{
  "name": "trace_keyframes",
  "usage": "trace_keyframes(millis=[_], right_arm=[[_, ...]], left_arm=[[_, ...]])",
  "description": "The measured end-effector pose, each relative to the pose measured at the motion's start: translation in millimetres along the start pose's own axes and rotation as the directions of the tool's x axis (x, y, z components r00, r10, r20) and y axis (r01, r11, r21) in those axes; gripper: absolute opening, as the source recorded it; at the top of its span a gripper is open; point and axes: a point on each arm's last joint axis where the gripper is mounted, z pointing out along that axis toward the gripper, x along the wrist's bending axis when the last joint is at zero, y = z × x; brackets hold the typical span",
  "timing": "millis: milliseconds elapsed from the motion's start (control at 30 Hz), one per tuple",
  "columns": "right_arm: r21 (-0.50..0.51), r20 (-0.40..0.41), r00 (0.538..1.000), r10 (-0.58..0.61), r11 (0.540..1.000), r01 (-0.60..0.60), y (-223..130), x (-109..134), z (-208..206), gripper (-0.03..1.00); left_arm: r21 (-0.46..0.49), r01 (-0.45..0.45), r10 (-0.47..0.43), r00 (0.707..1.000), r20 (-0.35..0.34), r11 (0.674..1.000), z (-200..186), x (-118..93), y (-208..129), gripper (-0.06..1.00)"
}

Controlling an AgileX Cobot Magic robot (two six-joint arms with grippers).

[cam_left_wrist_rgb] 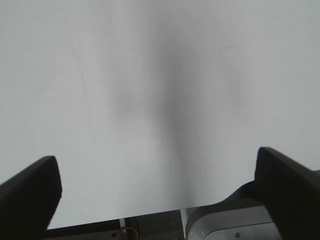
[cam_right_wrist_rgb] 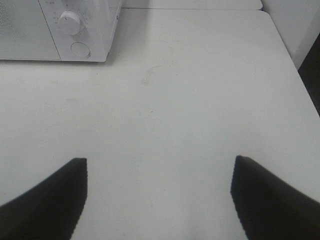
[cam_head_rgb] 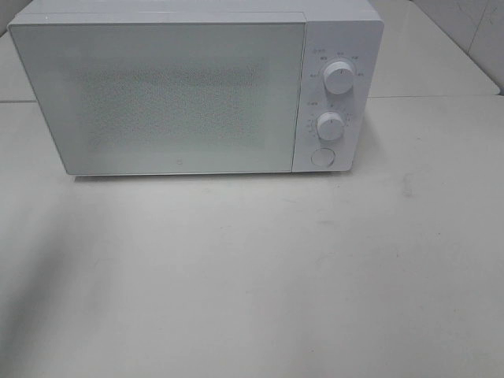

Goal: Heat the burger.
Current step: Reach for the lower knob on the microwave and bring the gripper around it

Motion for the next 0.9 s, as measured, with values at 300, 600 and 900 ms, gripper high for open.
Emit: trace_keyframes(millis=[300, 600, 900], right_arm=[[0.0, 0.0, 1.0, 0.0, 1.0, 0.0, 0.0, 0.0, 0.0, 0.76], [0.0, 0.0, 1.0, 0.0, 1.0, 0.0, 0.0, 0.0, 0.0, 0.76], [0.0, 0.0, 1.0, 0.0, 1.0, 0.0, 0.0, 0.0, 0.0, 0.76]], left_arm=[[-0.107, 0.166, -0.167, 0.986, 0.007, 0.98, -38.4, 31.0, -32.6, 0.99], [-0.182, 0.165, -0.166, 0.986, 0.012, 0.969, -39.0, 21.0, -93.1, 0.99], [-0.37, 0.096, -0.107, 0.994, -0.009, 0.924, -35.8, 11.9, -149.3, 0.99]])
